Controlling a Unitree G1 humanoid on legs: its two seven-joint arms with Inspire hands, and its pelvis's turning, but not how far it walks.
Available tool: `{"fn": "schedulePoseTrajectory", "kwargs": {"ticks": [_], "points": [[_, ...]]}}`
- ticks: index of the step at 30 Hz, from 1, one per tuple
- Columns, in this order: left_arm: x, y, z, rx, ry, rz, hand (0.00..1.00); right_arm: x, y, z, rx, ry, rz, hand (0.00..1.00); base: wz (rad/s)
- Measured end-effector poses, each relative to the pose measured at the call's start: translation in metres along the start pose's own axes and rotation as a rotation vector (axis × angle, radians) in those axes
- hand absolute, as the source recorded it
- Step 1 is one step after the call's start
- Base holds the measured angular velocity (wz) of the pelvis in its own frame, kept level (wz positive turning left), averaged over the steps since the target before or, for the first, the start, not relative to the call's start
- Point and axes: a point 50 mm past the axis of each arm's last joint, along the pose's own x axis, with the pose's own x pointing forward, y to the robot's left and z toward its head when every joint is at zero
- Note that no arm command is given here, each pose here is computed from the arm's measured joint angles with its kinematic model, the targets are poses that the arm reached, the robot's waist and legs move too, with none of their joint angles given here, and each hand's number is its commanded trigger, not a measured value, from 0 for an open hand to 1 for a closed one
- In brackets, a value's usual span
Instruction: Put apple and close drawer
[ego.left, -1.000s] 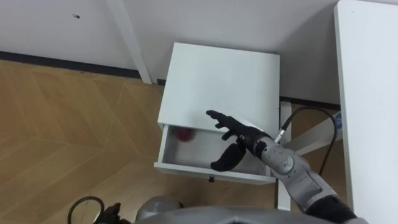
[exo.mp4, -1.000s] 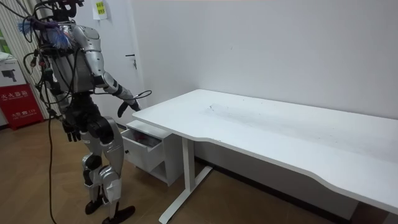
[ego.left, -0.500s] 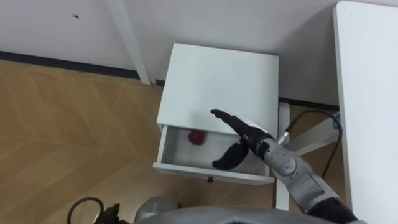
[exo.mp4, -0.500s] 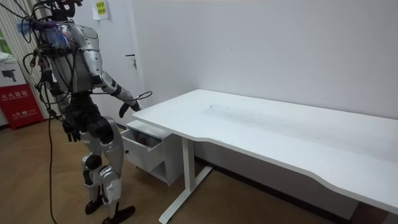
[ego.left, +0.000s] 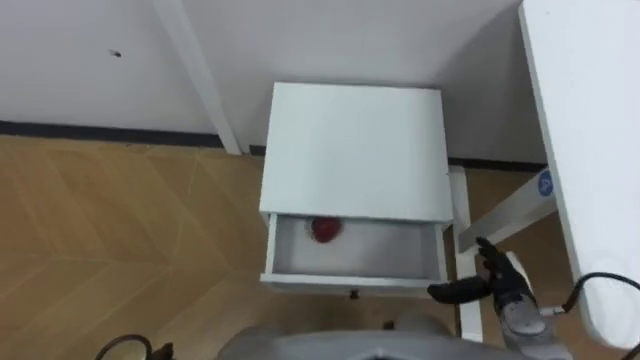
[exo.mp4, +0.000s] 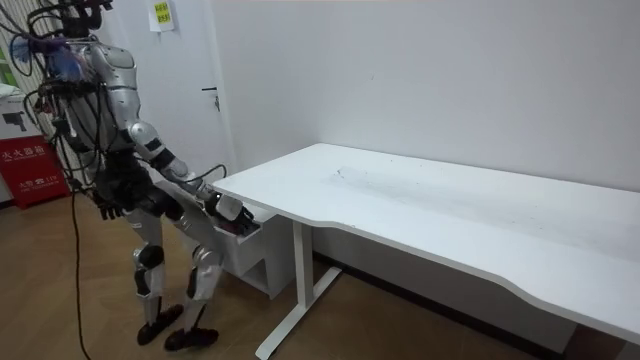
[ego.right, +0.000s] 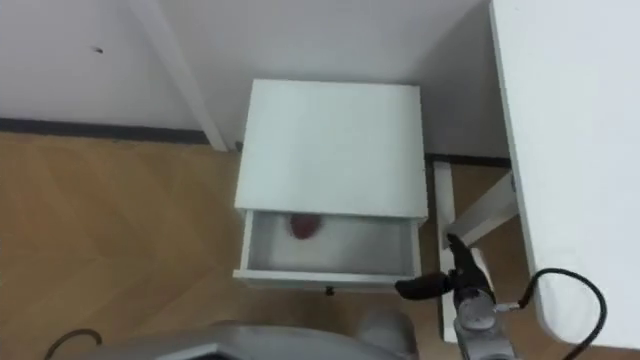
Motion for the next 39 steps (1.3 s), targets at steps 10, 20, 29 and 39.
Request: {"fn": "schedulePoseTrajectory", "kwargs": {"ticks": [10,20,29,39], "points": [[0.000,0.015,-0.008,0.002,0.035,0.034,0.00,-0.006,-0.015,-0.039,0.089,0.209,-0.064,0.00,0.01],[-0.001,0.025,-0.009,-0.035,0.019,0.082,0.00,-0.016,0.018,-0.058,0.097,0.301,0.087,0.00,-0.13],[0.000,0.021,0.003,-0.094,-0.003,0.069,0.00,-0.019,0.025,-0.064,0.091,0.339,0.173,0.00,-0.12],[0.000,0.014,-0.005,-0.166,0.036,0.042,0.00,-0.025,0.022,-0.079,0.196,0.426,0.162,0.00,0.03]]}}
